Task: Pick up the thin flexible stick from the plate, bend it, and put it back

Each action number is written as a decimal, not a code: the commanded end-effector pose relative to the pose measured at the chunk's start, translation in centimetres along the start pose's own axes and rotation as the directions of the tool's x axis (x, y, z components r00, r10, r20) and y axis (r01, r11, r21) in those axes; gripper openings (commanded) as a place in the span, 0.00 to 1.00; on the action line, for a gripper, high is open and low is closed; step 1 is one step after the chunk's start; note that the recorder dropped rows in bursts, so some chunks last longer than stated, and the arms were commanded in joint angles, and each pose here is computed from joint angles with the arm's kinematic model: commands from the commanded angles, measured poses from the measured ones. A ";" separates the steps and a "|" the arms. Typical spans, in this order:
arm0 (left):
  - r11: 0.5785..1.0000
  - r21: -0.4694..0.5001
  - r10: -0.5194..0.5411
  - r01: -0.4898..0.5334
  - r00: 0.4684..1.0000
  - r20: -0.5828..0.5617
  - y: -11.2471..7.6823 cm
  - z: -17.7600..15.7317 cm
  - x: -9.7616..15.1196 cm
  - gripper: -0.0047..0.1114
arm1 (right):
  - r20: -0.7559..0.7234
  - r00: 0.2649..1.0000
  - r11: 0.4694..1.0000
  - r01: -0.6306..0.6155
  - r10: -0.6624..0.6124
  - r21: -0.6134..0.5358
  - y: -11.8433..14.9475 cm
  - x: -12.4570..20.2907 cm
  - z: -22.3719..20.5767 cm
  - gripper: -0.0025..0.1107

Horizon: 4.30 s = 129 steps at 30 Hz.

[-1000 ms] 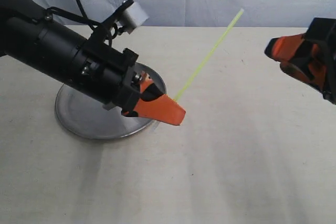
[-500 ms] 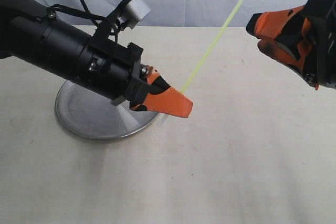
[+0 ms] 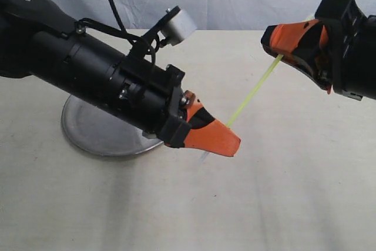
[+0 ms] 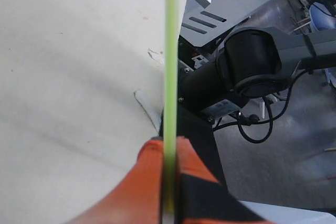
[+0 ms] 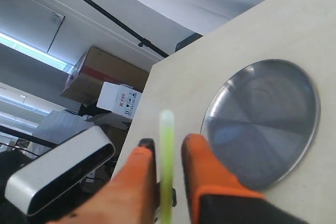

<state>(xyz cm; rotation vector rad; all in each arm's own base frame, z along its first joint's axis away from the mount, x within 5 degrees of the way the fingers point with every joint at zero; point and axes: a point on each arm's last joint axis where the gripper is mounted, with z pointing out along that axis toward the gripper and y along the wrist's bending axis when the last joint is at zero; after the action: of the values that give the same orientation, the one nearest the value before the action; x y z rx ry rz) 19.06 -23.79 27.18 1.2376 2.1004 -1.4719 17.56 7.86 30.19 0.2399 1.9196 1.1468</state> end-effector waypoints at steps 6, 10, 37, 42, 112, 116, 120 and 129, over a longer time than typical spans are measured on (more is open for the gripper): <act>0.999 0.038 0.013 -0.014 1.000 0.009 -0.7 0.0 -0.1 0.04 | -0.011 0.995 0.993 0.103 -0.103 0.055 -0.4 0.0 0.0 0.01; 0.999 0.043 0.029 -0.030 0.999 0.021 -0.7 0.0 -0.2 0.04 | -0.014 0.992 0.989 0.130 -0.129 0.072 -0.6 0.0 0.0 0.01; 0.995 0.035 0.091 -0.098 0.983 0.159 -1.1 -0.4 -2.2 0.04 | -0.072 0.967 0.963 0.251 -0.245 0.100 -1.0 0.3 0.0 0.01; 0.995 0.024 0.093 -0.098 0.981 0.169 -1.1 -0.4 -2.3 0.04 | -0.077 0.964 0.960 0.262 -0.255 0.102 -1.0 0.3 0.0 0.01; 0.944 -0.090 0.327 -0.317 0.869 0.372 -0.5 -0.6 -4.2 0.04 | -0.088 0.953 0.956 0.282 -0.289 -0.082 0.2 1.2 0.0 0.01; 0.947 -0.090 0.319 -0.308 0.874 0.367 -0.2 -0.4 -4.1 0.04 | -0.087 0.954 0.956 0.279 -0.286 -0.085 0.2 1.2 0.0 0.01; 0.948 -0.105 0.319 -0.302 0.875 0.365 0.0 -0.4 -4.2 0.04 | -0.091 0.954 0.955 0.278 -0.287 -0.100 0.3 1.3 0.0 0.01; 0.947 -0.153 0.319 -0.282 0.877 0.359 0.4 -0.4 -4.3 0.04 | -0.091 0.955 0.956 0.274 -0.284 -0.108 0.4 1.3 0.0 0.01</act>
<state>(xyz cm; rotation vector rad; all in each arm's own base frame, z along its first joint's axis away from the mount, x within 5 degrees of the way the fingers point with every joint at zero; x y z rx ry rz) 20.54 -25.12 30.35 1.2048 1.5417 -1.4093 17.72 7.54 29.21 -0.0147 1.9310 0.9171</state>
